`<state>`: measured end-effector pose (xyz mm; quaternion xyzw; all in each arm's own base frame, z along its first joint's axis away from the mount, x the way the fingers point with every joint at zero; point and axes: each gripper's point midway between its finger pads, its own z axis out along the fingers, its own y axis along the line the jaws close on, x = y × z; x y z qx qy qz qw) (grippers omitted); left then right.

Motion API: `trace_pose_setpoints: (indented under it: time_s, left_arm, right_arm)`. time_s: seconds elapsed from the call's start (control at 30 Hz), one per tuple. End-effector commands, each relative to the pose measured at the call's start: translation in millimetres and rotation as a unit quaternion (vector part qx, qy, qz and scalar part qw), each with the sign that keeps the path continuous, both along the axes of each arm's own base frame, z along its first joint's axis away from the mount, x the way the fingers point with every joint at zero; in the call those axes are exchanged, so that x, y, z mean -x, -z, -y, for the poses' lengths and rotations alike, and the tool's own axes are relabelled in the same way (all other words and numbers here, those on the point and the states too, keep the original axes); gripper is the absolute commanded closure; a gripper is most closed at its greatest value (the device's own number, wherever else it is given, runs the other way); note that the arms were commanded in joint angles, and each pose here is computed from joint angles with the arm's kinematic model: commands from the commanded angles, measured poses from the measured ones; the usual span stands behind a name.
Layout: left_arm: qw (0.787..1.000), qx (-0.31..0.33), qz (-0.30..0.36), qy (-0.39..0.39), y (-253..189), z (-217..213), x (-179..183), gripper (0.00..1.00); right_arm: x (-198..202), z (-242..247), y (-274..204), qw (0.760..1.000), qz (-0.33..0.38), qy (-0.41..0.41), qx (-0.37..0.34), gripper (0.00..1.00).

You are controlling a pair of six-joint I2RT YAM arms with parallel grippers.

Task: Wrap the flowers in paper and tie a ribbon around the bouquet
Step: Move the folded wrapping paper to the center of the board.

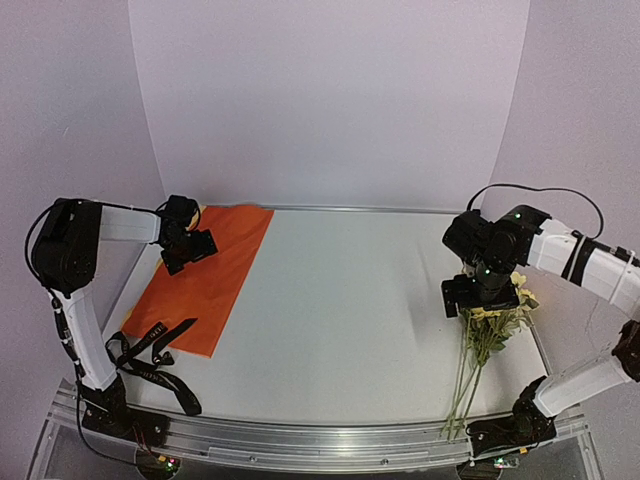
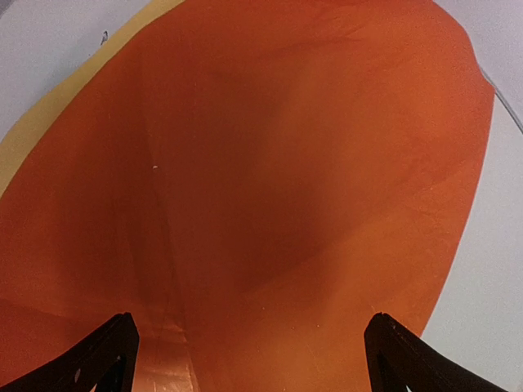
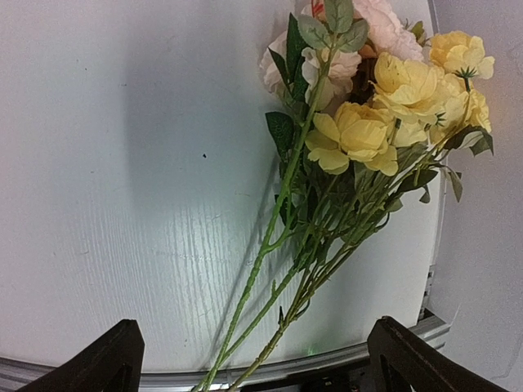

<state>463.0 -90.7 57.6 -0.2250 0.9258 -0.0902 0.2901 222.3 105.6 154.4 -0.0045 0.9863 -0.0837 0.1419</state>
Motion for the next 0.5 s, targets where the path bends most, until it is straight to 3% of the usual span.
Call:
trace_pose_setpoints:
  time_s: [0.0,0.23,0.47]
  left_arm:
    - [0.998,0.045,0.024,0.021,-8.7,20.2,-26.3,0.0]
    - [0.994,0.098,-0.005,0.057,18.0,58.9,-24.6,0.0]
    - [0.985,0.127,-0.017,0.118,18.5,146.9,-13.6,0.0]
  right_arm:
    - [-6.6,-9.4,-3.3,1.0,-0.003,0.008,-0.02,0.02]
    - [-9.5,-9.2,1.9,1.0,-0.008,0.016,-0.019,0.02]
    - [-9.1,-0.1,7.7,0.999,-0.013,0.028,-0.01,0.02]
